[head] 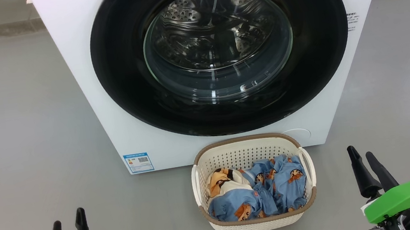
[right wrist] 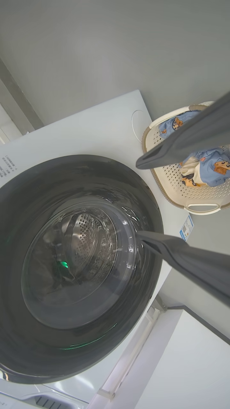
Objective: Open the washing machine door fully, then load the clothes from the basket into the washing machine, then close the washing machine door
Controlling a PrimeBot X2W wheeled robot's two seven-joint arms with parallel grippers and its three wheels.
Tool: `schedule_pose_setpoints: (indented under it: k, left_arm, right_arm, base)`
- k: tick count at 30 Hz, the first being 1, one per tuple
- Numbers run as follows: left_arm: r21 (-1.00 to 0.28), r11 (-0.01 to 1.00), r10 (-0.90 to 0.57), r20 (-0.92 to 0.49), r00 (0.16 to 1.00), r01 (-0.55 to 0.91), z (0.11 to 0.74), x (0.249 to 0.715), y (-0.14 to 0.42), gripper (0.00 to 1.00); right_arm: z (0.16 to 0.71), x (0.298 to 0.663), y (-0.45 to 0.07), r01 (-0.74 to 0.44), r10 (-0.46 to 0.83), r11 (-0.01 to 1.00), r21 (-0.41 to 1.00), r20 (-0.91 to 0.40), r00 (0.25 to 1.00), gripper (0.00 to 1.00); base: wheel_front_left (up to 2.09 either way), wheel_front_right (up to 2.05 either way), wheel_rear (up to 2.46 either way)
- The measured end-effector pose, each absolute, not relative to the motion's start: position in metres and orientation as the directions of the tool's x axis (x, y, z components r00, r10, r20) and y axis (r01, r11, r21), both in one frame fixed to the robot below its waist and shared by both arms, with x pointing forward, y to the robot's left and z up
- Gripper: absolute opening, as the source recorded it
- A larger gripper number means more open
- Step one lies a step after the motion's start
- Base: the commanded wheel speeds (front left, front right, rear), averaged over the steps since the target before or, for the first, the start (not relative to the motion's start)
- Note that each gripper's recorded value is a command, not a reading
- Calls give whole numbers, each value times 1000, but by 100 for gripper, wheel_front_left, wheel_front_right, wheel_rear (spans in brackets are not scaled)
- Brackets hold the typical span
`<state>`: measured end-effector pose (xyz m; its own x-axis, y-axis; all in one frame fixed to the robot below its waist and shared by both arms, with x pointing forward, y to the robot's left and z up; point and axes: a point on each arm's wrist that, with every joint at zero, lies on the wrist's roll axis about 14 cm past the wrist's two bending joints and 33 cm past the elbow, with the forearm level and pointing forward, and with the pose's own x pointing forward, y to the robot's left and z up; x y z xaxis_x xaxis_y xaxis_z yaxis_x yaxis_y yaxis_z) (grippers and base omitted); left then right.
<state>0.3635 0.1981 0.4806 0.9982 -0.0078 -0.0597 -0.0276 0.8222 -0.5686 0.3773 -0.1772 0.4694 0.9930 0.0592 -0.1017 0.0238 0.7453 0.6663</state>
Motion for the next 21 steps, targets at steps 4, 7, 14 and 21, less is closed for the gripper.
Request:
schedule_pose_setpoints:
  k: [4,7,14,21]
  left_arm:
    - [-523,852,-14,-44,999,-12,484,364,199,100]
    - [-486,874,-19,-34,999,0,487,364,199,100]
    - [-410,912,-37,-16,999,27,490,365,196,100]
    - [-340,939,-53,1,999,50,494,365,193,100]
  right_arm:
    - [470,377,-173,5,73,770,638,-96,993,100]
    - [471,376,-171,-9,81,791,612,-91,993,100]
    - [473,376,-169,-39,96,835,550,-75,993,100]
    - [483,381,-168,-79,112,873,481,-39,993,100]
  base:
    - [0,0,0]
    - [0,0,0]
    - [0,0,0]
    - [0,0,0]
